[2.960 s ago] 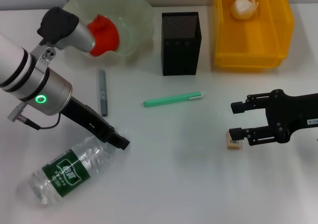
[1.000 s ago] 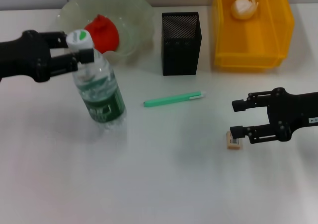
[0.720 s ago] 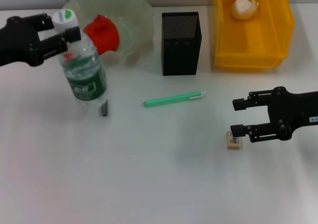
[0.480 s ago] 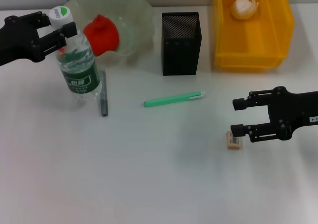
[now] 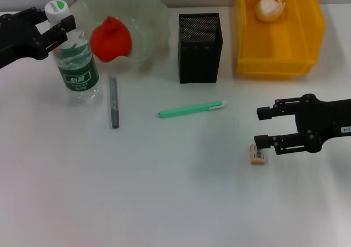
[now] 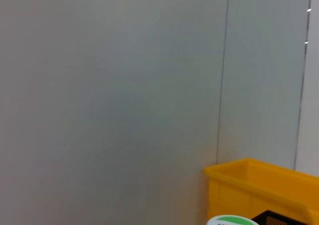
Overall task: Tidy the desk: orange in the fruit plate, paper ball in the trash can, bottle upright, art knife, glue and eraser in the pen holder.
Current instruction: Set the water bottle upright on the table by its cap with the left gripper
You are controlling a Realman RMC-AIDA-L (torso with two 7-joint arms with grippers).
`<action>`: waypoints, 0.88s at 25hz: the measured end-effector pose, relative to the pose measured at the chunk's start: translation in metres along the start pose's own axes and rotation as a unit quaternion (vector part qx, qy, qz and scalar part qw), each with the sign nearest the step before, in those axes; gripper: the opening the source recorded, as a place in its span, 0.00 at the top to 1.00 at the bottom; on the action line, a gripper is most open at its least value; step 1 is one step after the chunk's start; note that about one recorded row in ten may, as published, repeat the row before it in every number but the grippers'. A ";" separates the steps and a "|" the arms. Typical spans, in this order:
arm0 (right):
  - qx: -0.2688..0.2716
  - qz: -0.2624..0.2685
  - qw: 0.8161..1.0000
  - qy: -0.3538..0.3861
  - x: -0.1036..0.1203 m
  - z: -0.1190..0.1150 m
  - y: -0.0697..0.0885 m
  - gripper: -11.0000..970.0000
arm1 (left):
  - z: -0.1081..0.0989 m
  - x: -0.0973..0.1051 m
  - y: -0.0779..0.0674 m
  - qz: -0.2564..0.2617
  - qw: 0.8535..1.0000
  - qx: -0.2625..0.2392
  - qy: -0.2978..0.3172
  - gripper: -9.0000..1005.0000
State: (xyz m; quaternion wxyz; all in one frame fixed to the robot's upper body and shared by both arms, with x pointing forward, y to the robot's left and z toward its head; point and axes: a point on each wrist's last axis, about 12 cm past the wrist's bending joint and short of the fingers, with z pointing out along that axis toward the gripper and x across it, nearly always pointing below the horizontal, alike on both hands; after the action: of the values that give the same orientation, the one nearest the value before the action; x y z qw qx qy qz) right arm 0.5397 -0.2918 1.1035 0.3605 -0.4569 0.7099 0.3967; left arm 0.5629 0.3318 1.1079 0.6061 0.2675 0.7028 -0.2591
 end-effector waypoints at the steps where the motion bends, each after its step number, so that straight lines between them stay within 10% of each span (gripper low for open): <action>1: 0.000 0.000 1.000 0.000 0.000 0.000 0.000 0.26 | 0.000 0.000 0.000 0.000 1.000 0.000 0.000 0.48; 22: -0.001 -0.001 1.000 -0.004 -0.002 0.000 0.000 0.26 | 0.008 0.010 0.001 -0.012 1.000 -0.024 0.013 0.43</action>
State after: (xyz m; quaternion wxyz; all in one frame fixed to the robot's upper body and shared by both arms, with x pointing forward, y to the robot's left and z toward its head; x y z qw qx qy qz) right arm 0.5405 -0.2915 1.1051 0.3632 -0.4563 0.7079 0.3985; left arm 0.5682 0.3281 1.0970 0.5999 0.2478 0.7199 -0.2459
